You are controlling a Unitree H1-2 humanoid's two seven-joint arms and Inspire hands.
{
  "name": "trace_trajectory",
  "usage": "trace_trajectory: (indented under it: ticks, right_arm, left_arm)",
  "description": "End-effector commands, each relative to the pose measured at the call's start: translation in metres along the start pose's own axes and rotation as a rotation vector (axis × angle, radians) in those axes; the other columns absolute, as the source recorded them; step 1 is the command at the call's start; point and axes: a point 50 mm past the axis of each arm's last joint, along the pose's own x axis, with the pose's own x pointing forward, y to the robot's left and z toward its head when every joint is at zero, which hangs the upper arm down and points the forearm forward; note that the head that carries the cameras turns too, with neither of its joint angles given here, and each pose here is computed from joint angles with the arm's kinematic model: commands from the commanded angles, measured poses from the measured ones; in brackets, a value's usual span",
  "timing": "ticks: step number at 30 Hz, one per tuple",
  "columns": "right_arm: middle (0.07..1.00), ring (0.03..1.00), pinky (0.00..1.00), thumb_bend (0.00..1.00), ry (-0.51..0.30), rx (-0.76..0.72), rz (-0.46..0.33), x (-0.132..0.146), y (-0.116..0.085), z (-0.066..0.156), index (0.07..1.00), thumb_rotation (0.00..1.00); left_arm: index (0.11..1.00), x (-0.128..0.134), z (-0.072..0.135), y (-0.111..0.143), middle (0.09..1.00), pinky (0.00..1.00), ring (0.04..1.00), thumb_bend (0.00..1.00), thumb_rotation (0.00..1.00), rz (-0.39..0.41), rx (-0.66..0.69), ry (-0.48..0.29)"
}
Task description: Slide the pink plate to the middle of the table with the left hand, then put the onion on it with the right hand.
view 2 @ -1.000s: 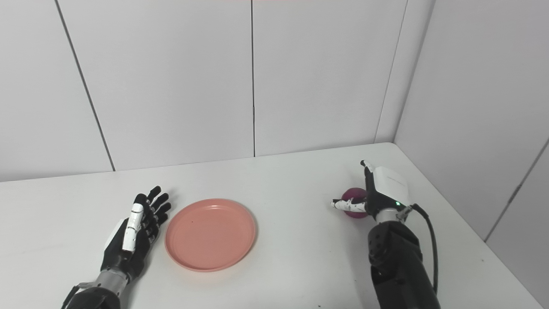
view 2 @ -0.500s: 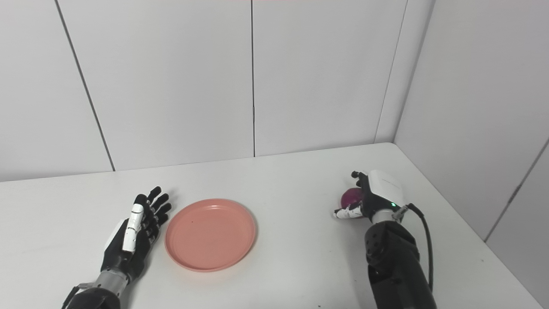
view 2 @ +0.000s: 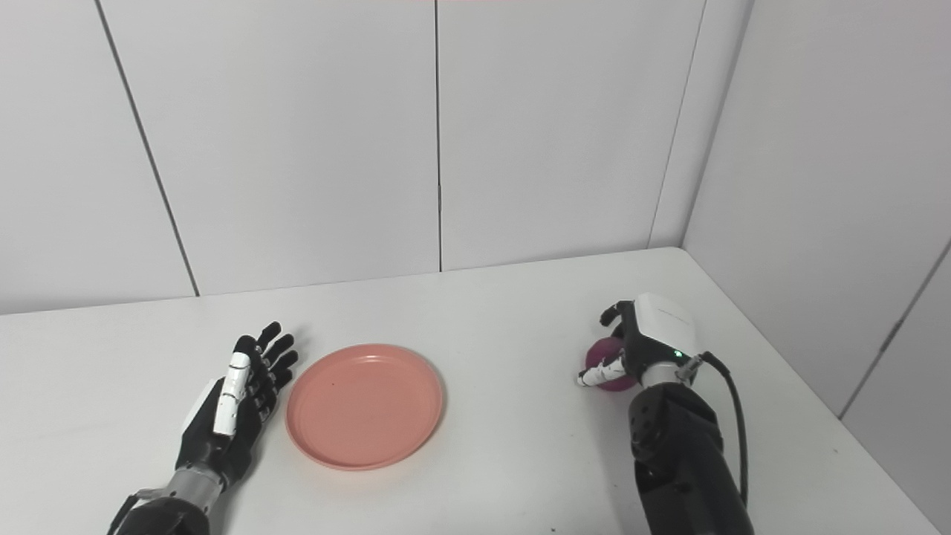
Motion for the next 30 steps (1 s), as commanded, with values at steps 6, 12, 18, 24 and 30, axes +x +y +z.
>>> trace_trajectory:
  ticks: [6,12,18,24,30]
  right_arm:
    - [0.477,0.309,0.21,0.52,-0.031,0.034,-0.073,0.008,-0.021,0.008,0.492,0.0]
    - [0.444,0.372,0.26,0.52,-0.032,0.047,-0.076,0.009,-0.02,0.006,0.519,0.0]
    - [0.475,0.366,0.26,0.52,-0.04,0.086,-0.111,0.007,-0.02,0.01,0.496,0.0]
    - [0.476,0.314,0.23,0.52,-0.055,0.136,-0.144,0.005,-0.024,0.015,0.49,0.0]
    - [0.469,0.324,0.21,0.51,-0.121,0.18,-0.184,-0.004,-0.031,0.026,0.526,0.0]
  left_arm:
    - [0.961,0.008,0.022,-0.006,0.969,1.0,0.963,0.7,1.0,-0.032,0.013,-0.084]
    - [0.962,0.008,0.023,-0.007,0.971,1.0,0.967,0.7,1.0,-0.033,0.013,-0.085]
    - [0.961,0.009,0.024,-0.007,0.971,1.0,0.968,0.7,1.0,-0.033,0.008,-0.084]
    - [0.962,0.01,0.025,-0.007,0.971,1.0,0.966,0.71,1.0,-0.034,0.012,-0.087]
    - [0.963,0.01,0.026,-0.01,0.973,1.0,0.969,0.71,1.0,-0.038,0.009,-0.09]
